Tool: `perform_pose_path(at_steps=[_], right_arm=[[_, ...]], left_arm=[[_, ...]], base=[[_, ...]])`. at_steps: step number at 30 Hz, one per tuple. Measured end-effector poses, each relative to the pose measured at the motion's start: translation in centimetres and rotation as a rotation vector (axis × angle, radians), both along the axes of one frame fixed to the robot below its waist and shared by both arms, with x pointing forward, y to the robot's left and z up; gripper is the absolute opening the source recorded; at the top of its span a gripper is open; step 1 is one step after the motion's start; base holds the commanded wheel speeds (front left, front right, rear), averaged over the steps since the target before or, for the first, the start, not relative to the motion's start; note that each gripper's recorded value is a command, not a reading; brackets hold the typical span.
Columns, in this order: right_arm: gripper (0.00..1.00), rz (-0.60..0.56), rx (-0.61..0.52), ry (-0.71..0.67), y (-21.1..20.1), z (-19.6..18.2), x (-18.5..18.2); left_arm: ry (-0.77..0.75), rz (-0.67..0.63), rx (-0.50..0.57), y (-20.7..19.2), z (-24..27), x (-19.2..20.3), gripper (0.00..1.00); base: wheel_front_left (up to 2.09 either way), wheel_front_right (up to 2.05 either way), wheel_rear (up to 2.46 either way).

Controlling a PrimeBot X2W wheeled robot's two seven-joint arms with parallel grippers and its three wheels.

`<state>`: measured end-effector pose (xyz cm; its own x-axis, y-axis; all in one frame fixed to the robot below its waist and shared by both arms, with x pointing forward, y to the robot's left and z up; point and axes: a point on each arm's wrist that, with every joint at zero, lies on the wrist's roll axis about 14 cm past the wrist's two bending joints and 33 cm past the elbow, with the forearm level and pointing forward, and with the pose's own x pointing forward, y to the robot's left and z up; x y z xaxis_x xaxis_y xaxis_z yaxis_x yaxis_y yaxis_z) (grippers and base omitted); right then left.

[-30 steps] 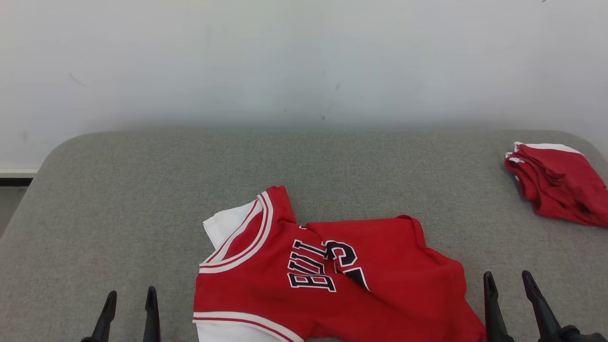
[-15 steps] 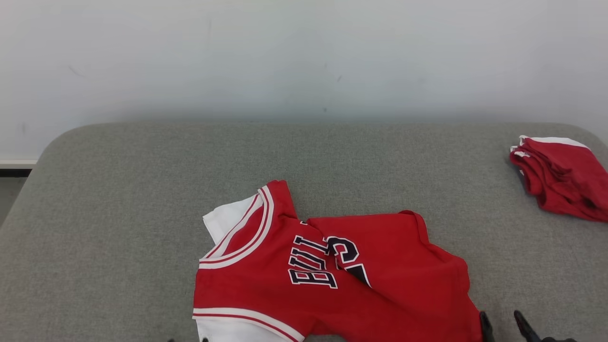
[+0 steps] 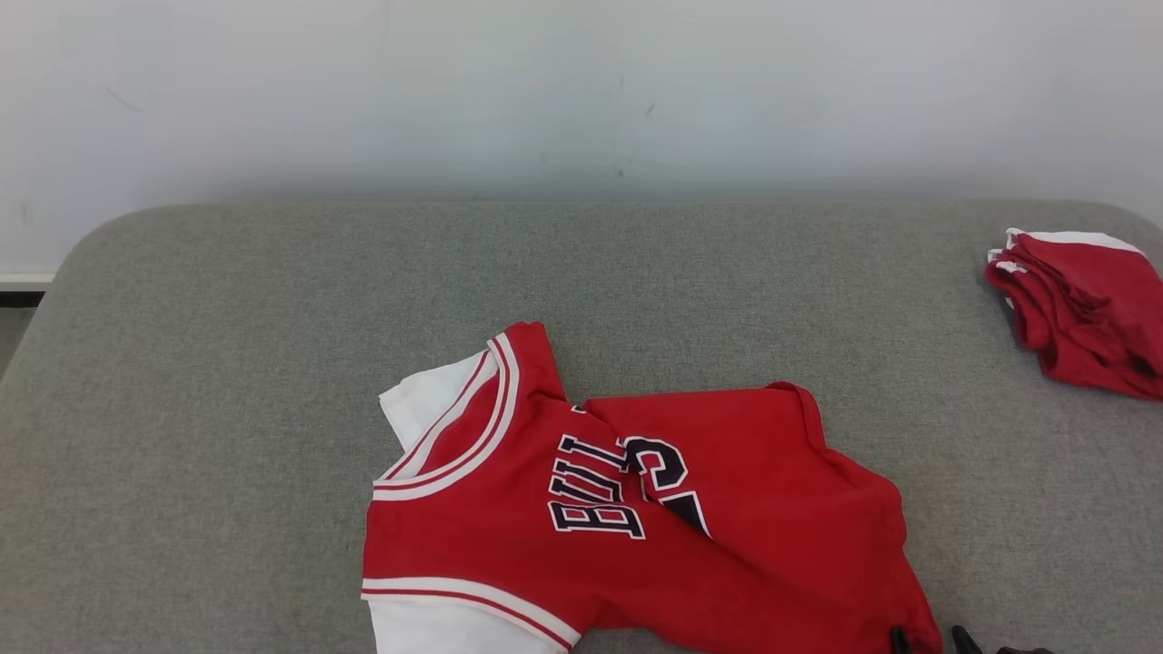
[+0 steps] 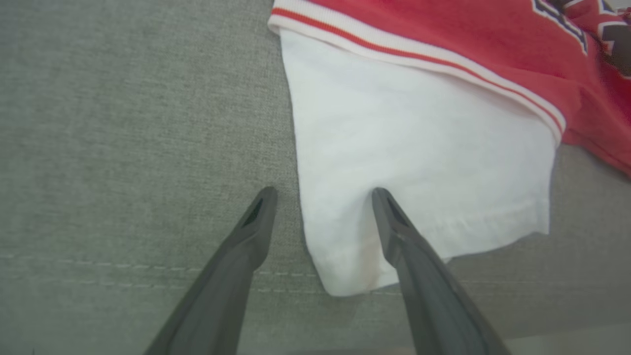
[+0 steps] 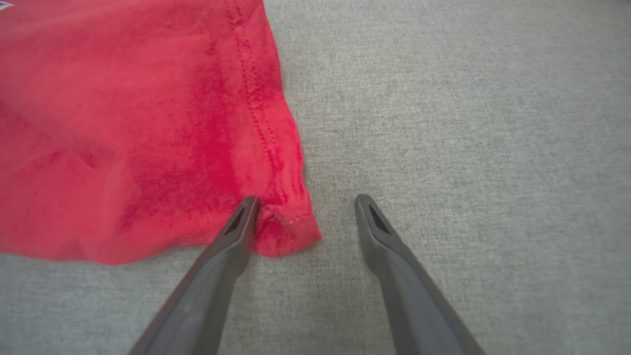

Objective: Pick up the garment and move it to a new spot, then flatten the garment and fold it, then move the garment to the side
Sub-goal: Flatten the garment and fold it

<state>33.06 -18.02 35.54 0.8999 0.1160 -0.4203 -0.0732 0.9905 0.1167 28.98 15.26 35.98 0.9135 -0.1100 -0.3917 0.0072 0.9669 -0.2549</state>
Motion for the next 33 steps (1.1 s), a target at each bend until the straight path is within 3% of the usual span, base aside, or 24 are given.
perform_pose_path(at_steps=[10,11,12,13,18,25,33], right_arm=[[1.00,-0.006,0.032,0.009,0.8,-0.2,0.4],[0.81,-0.005,0.037,0.010,1.0,-0.3,0.3],[0.36,-0.001,0.043,0.014,1.2,-0.3,0.2],[0.00,0.010,0.061,0.015,2.0,-0.3,0.0],[0.00,0.019,0.104,-0.034,3.0,1.1,0.3],[0.00,0.037,0.153,-0.253,3.4,7.5,4.1],[0.00,0.103,0.179,-0.476,4.4,16.2,11.7]], left_arm=[[0.003,-0.044,-0.063,-2.2,0.1,0.6,1.00],[0.008,-0.040,-0.066,-2.2,0.0,0.5,1.00],[0.018,-0.037,-0.067,-2.1,-0.3,0.4,1.00],[0.027,-0.038,-0.071,-2.2,-0.5,0.2,0.03],[-0.025,0.014,-0.121,-1.6,1.0,1.5,0.00],[-0.285,0.102,-0.216,0.4,8.6,6.8,0.00],[-0.560,-0.026,-0.146,1.0,19.7,15.9,0.00]], base=[[0.00,0.00,0.00],[0.00,0.00,0.00],[0.00,0.00,0.00],[0.00,0.00,0.00],[0.00,0.00,0.00],[0.00,0.00,0.00],[0.00,0.00,0.00]])
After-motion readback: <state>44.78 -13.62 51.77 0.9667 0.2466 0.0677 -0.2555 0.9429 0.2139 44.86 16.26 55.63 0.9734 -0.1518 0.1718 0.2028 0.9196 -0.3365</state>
